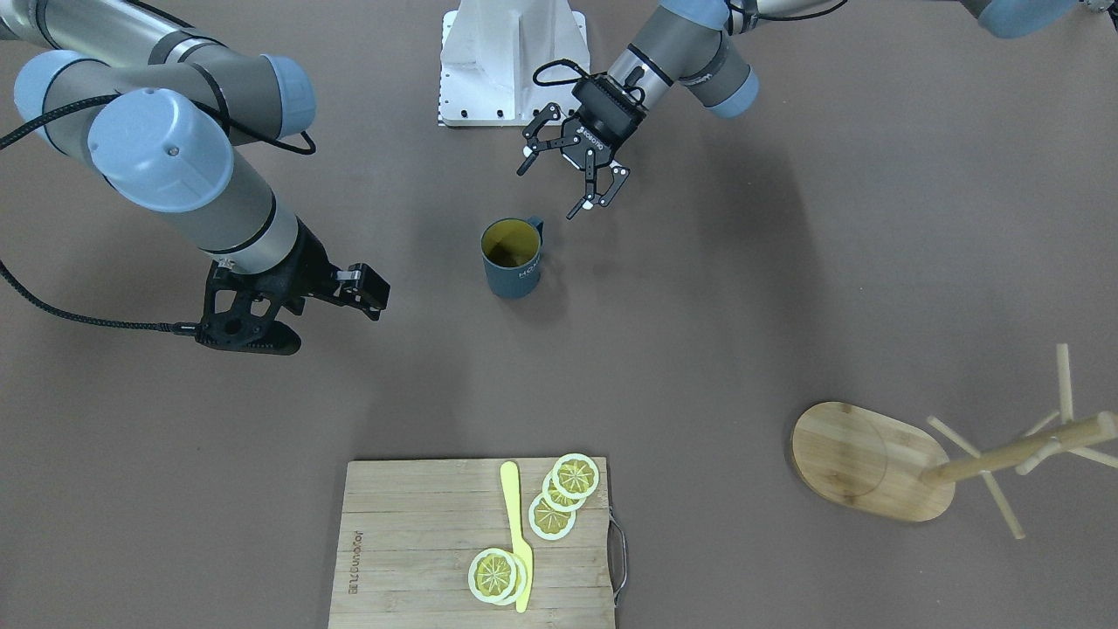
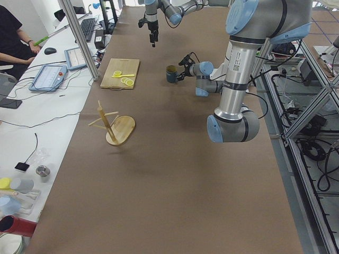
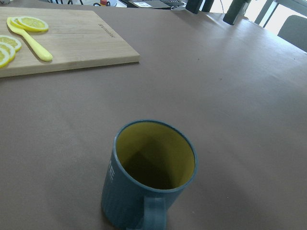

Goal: Hang cup on storage rack
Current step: 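Move the left gripper to the blue mug's handle and grasp it, then lift the blue mug with the left gripper toward the wooden stand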

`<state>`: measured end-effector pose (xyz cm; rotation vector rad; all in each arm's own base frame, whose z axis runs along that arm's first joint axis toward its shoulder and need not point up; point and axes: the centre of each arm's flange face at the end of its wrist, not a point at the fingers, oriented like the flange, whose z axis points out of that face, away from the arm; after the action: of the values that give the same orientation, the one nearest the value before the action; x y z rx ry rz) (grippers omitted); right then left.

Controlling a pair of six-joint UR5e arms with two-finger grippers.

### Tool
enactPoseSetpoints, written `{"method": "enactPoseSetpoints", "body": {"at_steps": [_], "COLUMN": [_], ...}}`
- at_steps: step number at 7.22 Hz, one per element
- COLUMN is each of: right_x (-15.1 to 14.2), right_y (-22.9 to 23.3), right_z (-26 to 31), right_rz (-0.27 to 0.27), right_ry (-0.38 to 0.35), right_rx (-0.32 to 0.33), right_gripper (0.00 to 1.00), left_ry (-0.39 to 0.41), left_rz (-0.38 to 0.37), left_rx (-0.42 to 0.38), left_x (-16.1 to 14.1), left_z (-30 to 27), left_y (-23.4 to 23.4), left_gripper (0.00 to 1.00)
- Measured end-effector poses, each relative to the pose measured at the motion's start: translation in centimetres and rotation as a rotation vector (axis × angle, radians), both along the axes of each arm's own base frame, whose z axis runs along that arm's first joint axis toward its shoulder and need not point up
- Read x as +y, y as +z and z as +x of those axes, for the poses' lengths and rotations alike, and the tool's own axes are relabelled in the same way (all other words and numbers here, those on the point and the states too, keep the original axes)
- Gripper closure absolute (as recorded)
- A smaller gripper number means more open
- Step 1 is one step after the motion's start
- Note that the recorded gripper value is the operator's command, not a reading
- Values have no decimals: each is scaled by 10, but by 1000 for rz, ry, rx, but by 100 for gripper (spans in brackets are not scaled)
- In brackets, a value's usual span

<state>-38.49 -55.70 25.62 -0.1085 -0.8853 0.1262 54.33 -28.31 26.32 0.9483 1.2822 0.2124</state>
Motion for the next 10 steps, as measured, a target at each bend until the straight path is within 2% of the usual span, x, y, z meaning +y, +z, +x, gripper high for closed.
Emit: {"method": "enactPoseSetpoints", "body": {"at_steps": [4,5,7,8,10], "right_x": [-2,-3,-3,-3,-3], "right_y": [0,1,1,0,0], "right_z": [1,2,2,2,2], "right_rz": [4,4,4,4,4], "right_ry": [0,1,2,3,3], "right_rx": [1,1,2,2,1], "right_gripper": [0,0,0,0,0], "left_ry": [-10,-9,-8,-7,-9], "left_rz": [-6,-11,-20,-22,-22], "left_rx": [-39,-45,-52,-51,-45], "left_x": [-8,-9,-11,-11,-12], "left_z": [18,27,38,39,40], "left_y": [15,17,18,18,15], "left_gripper": [4,11,43,53,55]}}
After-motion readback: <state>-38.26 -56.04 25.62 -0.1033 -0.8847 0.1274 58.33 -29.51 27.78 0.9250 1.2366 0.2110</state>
